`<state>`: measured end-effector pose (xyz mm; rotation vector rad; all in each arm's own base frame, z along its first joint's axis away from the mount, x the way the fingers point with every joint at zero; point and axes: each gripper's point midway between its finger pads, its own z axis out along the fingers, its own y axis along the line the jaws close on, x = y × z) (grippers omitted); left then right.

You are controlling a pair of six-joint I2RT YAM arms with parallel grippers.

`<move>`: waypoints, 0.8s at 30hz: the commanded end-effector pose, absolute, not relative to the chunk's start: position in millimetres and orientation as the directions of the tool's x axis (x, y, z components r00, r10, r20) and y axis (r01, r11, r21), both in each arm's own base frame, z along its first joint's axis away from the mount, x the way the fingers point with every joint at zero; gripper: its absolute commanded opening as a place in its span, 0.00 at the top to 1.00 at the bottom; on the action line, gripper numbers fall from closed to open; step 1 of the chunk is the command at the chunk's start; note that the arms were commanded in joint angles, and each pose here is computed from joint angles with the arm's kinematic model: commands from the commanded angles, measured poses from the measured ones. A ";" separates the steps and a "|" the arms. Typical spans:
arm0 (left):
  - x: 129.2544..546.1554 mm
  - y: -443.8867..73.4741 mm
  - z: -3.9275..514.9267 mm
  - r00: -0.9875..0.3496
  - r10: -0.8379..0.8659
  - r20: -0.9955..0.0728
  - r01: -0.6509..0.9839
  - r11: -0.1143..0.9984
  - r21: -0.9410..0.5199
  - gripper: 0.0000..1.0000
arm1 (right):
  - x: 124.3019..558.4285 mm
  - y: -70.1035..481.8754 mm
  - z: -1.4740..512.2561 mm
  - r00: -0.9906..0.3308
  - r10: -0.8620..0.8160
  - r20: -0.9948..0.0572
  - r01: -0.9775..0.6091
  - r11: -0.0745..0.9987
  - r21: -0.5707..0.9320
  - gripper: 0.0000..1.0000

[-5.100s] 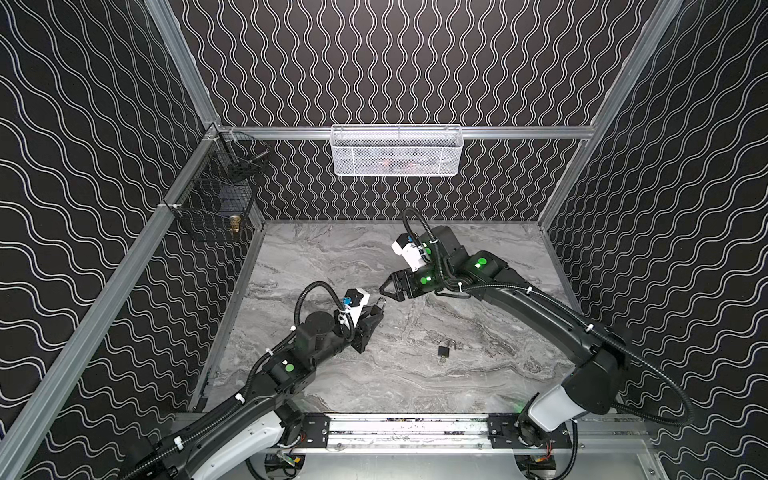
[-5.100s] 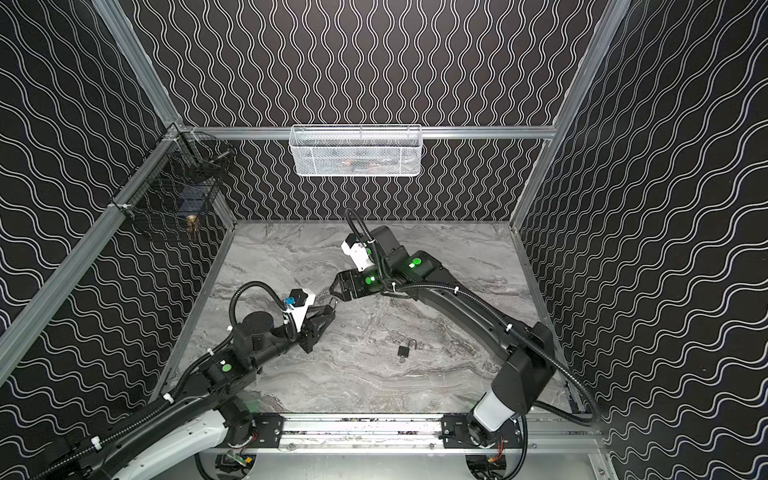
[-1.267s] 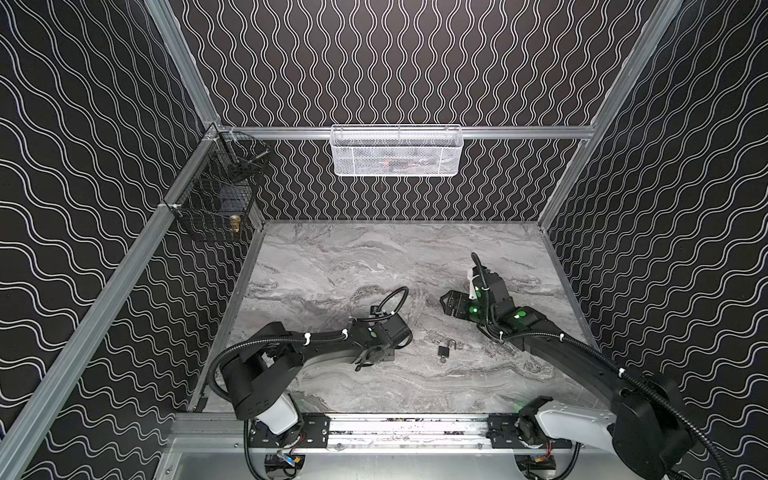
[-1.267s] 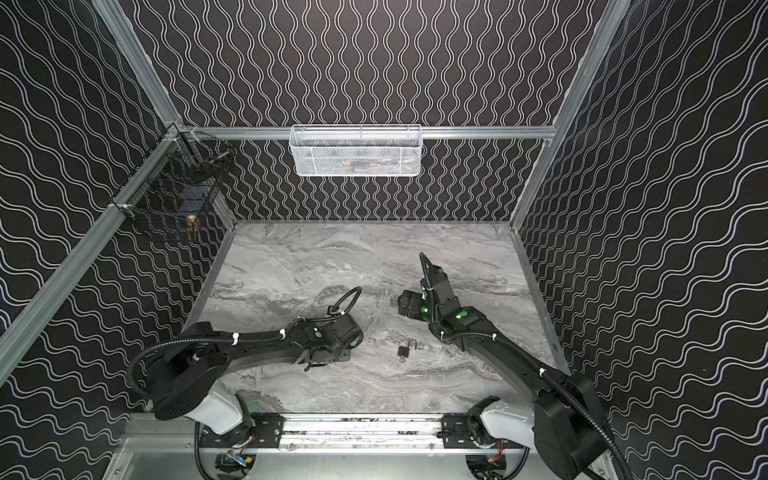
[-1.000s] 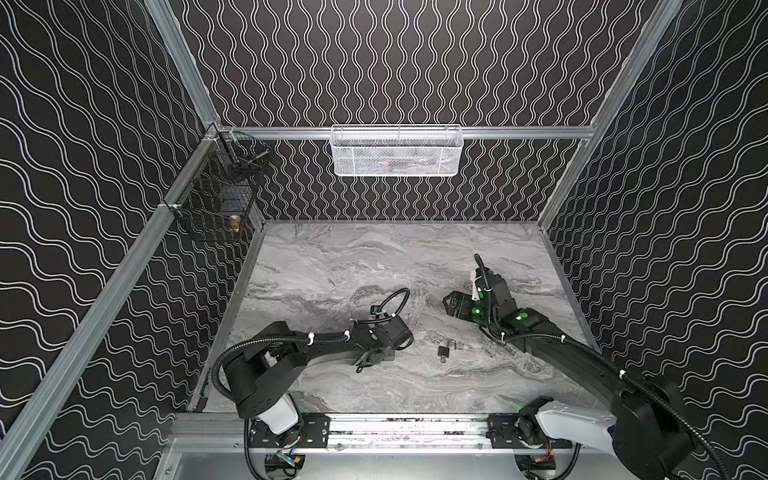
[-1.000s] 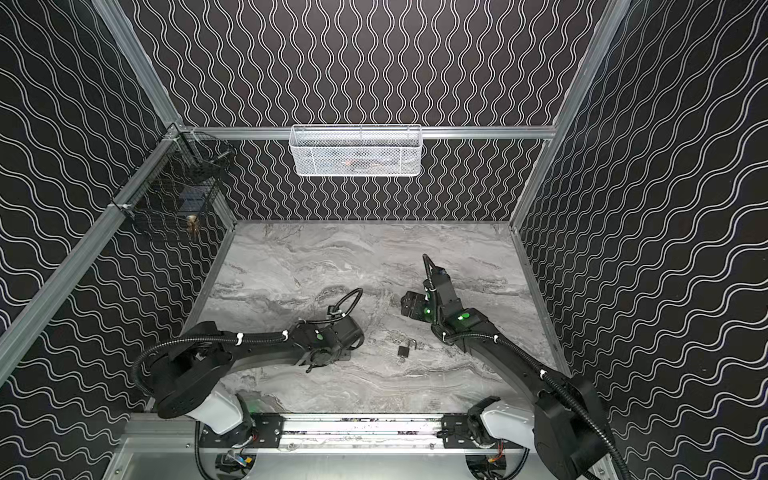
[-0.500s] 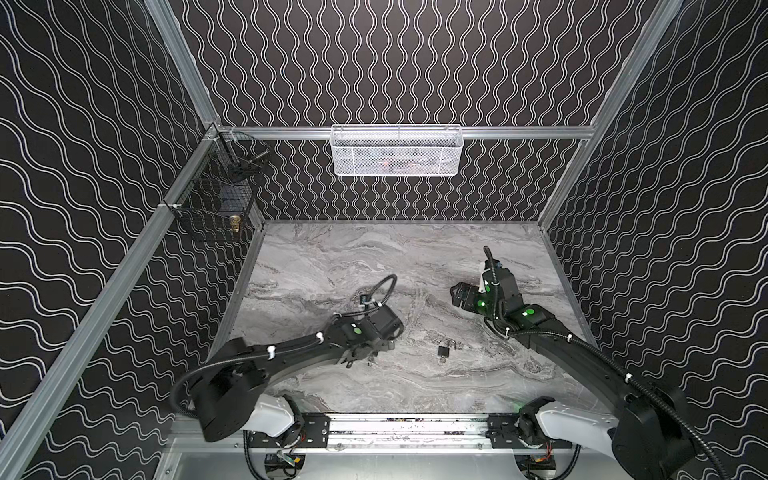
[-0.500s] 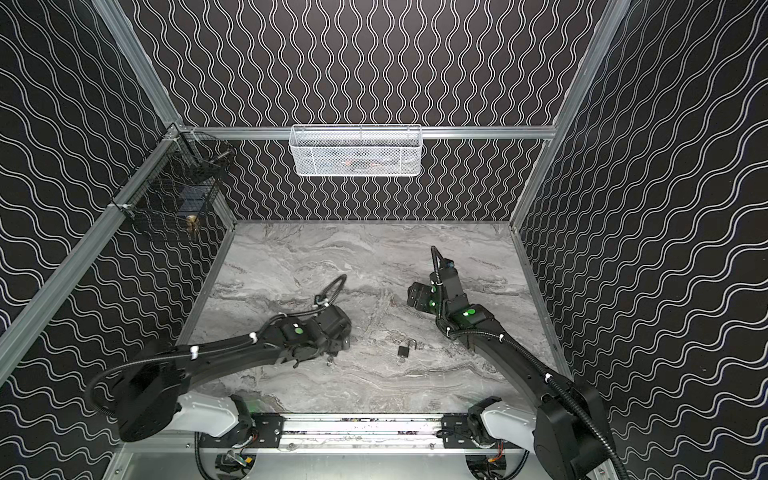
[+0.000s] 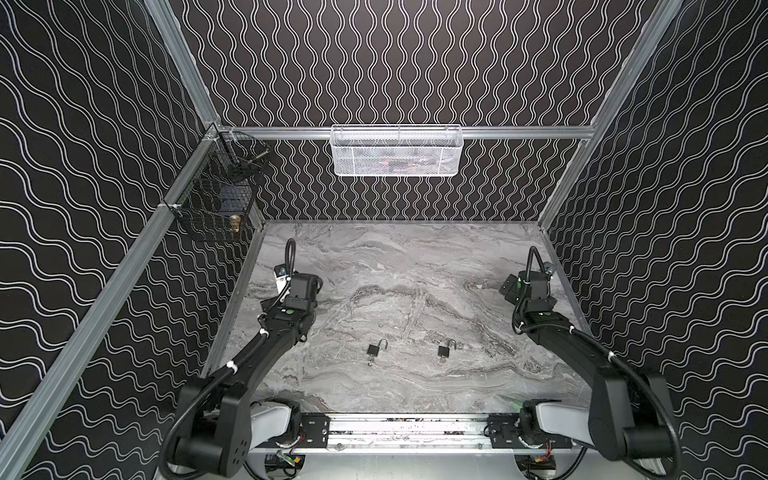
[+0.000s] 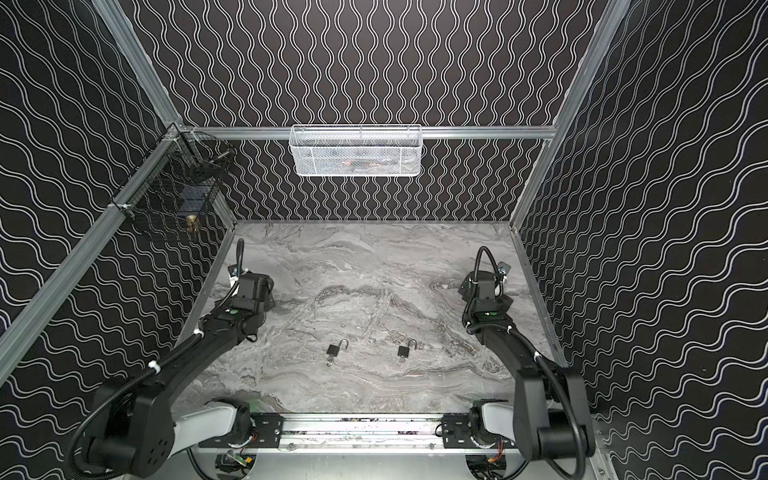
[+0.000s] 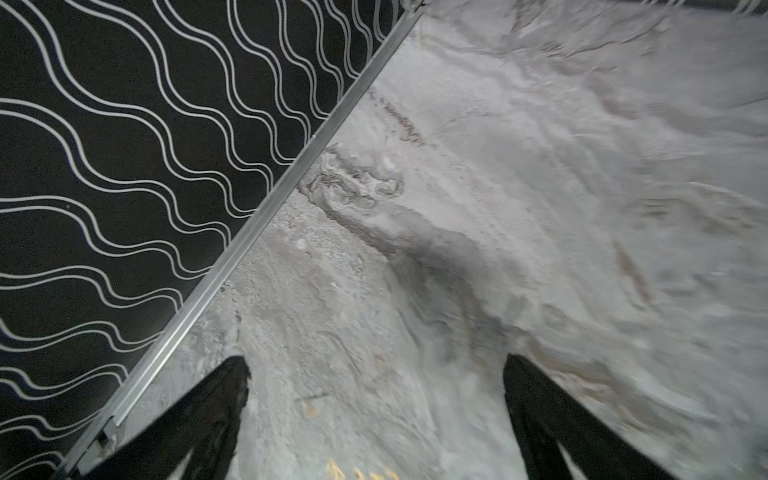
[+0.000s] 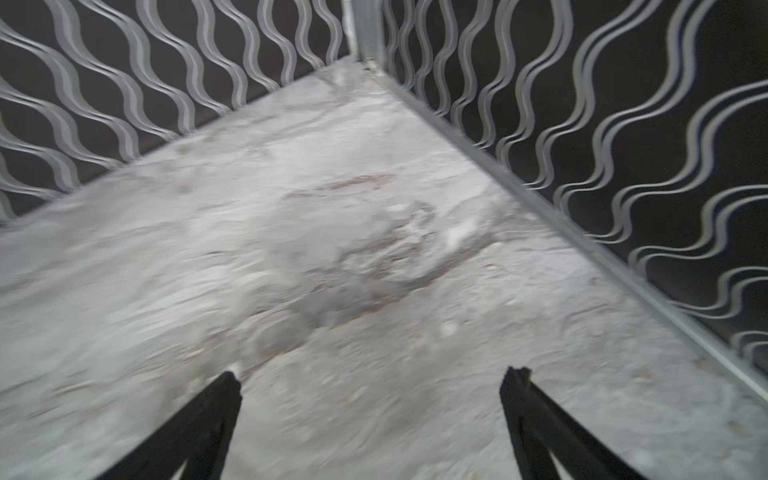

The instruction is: Unlock with the key

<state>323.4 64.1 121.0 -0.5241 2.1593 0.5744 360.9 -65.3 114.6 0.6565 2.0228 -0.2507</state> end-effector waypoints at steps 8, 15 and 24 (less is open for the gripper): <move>376.2 37.1 108.8 -0.334 0.059 -0.941 -0.300 0.939 0.165 0.01 | 390.1 -53.0 123.6 -0.209 0.153 -0.966 0.292 0.952 0.088 0.01; 384.6 -5.6 86.2 -0.237 0.135 -0.962 -0.054 0.987 0.152 0.01 | 382.3 -29.2 111.9 -0.195 0.103 -0.975 0.140 0.987 0.077 0.01; 393.8 8.5 77.1 -0.338 0.095 -0.936 -0.134 0.980 0.148 0.01 | 381.1 -28.0 117.6 -0.165 0.086 -0.983 0.127 0.990 0.065 0.01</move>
